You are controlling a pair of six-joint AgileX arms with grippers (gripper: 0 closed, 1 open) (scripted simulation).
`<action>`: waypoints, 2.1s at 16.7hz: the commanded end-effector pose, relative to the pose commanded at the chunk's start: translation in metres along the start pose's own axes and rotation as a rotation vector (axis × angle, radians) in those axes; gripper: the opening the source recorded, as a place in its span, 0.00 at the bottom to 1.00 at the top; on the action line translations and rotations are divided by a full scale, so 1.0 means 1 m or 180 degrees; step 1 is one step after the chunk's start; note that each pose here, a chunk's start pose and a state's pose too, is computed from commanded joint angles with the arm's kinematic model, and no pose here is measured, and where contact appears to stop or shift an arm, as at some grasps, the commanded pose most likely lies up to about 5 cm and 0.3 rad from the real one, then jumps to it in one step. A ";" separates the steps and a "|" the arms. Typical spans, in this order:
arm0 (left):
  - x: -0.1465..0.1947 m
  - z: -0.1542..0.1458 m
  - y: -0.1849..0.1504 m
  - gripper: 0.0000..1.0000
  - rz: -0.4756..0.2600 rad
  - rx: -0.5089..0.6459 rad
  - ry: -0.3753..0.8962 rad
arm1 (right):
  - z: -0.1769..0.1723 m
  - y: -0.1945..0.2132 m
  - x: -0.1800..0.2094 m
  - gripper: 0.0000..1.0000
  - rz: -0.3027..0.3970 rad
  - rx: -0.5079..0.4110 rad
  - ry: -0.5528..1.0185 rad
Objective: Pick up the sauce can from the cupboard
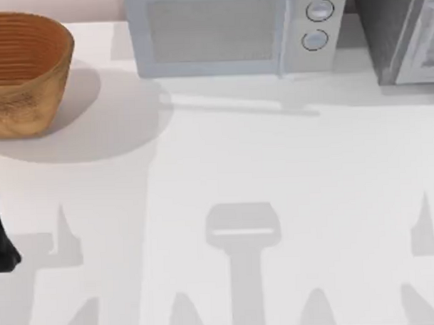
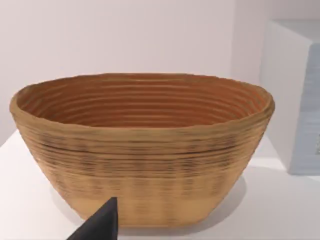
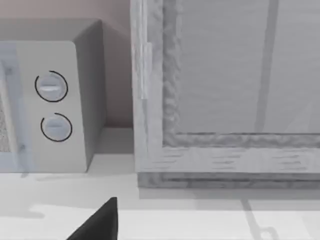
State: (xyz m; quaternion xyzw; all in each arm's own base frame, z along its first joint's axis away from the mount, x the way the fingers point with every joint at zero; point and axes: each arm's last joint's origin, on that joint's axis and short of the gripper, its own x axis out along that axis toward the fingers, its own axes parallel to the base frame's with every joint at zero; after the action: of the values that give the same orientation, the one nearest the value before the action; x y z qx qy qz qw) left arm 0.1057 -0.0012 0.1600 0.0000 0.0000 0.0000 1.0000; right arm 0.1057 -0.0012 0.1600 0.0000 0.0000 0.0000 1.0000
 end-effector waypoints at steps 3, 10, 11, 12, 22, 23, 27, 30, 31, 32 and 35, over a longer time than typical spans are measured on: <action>0.000 0.000 0.000 1.00 0.0000 0.0000 0.0000 | 0.003 0.000 0.000 1.00 0.0003 0.0001 -0.0002; 0.000 0.000 0.000 1.00 0.0000 0.0000 0.0000 | 0.094 0.004 0.005 1.00 0.0016 0.0001 -0.0013; 0.000 0.000 0.000 1.00 0.0000 0.0000 0.0000 | 0.114 0.005 0.008 1.00 0.0015 0.0000 -0.0008; 0.000 0.000 0.000 1.00 0.0000 0.0000 0.0000 | 0.135 0.007 0.013 1.00 0.0013 -0.0002 0.0000; 0.000 0.000 0.000 1.00 0.0000 0.0000 0.0000 | 0.310 0.033 0.109 1.00 -0.0002 -0.0018 0.0045; 0.000 0.000 0.000 1.00 0.0000 0.0000 0.0000 | 0.321 0.036 0.118 1.00 -0.0002 -0.0016 0.0034; 0.000 0.000 0.000 1.00 0.0000 0.0000 0.0000 | 0.346 0.046 0.144 1.00 0.0000 -0.0003 0.0001; 0.000 0.000 0.000 1.00 0.0000 0.0000 0.0000 | 0.350 0.048 0.150 1.00 0.0000 0.0000 0.0000; 0.000 0.000 0.000 1.00 0.0000 0.0000 0.0000 | 0.350 0.048 0.150 1.00 0.0000 0.0000 0.0000; 0.000 0.000 0.000 1.00 0.0000 0.0000 0.0000 | 0.350 0.048 0.150 1.00 0.0000 0.0000 0.0000; 0.000 0.000 0.000 1.00 0.0000 0.0000 0.0000 | 0.351 0.048 0.150 1.00 -0.0008 0.0001 -0.0011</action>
State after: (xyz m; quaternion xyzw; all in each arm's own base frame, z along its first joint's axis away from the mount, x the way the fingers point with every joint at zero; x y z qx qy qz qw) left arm 0.1057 -0.0012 0.1600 0.0000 0.0000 0.0000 1.0000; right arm 0.2560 0.0468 0.5105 0.0002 -0.0017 -0.0013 1.0000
